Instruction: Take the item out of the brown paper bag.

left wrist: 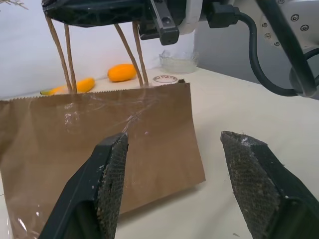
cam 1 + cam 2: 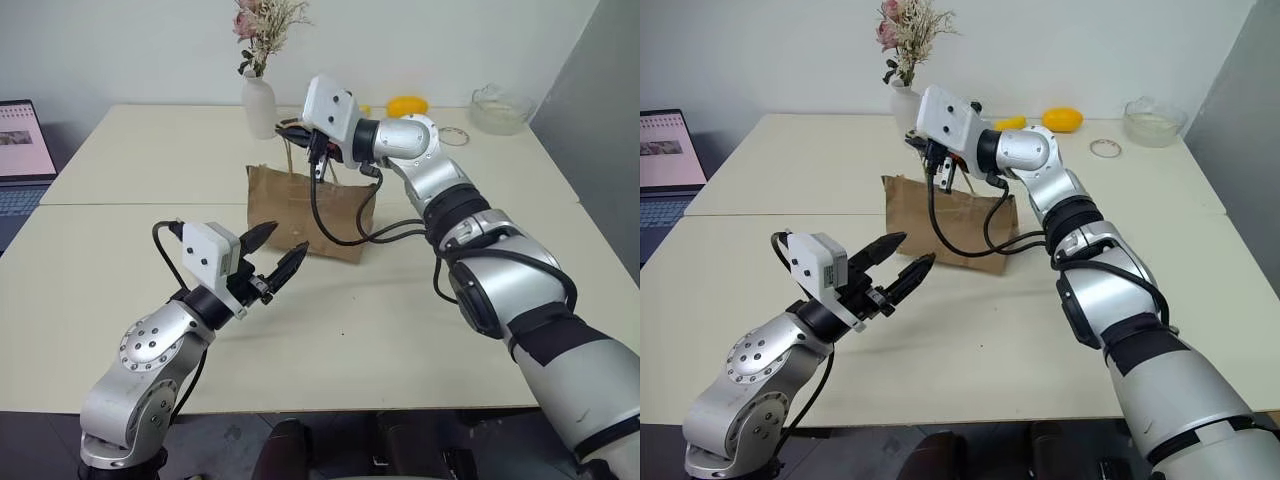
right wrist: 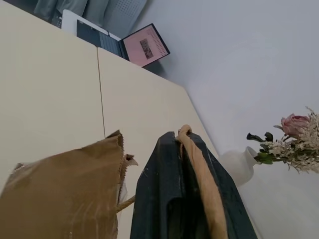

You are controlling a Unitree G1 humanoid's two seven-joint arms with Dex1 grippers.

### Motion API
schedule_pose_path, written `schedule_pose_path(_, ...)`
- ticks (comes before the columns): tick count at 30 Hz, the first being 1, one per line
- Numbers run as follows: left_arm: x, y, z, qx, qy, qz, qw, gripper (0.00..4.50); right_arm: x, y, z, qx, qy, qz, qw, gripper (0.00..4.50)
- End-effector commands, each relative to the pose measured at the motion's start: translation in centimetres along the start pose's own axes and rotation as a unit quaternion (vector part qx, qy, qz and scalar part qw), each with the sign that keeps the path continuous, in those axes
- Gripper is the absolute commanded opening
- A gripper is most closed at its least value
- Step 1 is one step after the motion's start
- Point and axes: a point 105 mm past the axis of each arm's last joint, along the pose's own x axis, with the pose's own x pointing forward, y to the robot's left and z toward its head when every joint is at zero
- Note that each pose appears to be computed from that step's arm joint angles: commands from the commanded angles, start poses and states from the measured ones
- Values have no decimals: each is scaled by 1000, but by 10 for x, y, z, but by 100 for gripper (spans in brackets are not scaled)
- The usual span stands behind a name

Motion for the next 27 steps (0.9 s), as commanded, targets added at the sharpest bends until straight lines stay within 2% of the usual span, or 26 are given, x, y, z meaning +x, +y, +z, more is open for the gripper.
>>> schedule_pose_path(1,2,-5,14,19,-29,-8,999,311,4,-16,30,-63,-29,-19,997,5)
schedule_pose_path(15,1,-8,9,21,-26,-14,999,311,9,0,15,-120,6,-4,993,5)
schedule_pose_path(18,1,-9,9,21,-25,-16,999,311,9,2,13,-121,9,3,993,69)
schedule_pose_path(23,2,-11,8,21,-24,-21,999,311,4,3,5,-119,24,17,992,239)
schedule_pose_path(27,-2,-12,8,20,-13,-34,999,311,-13,-11,3,-106,22,6,994,239)
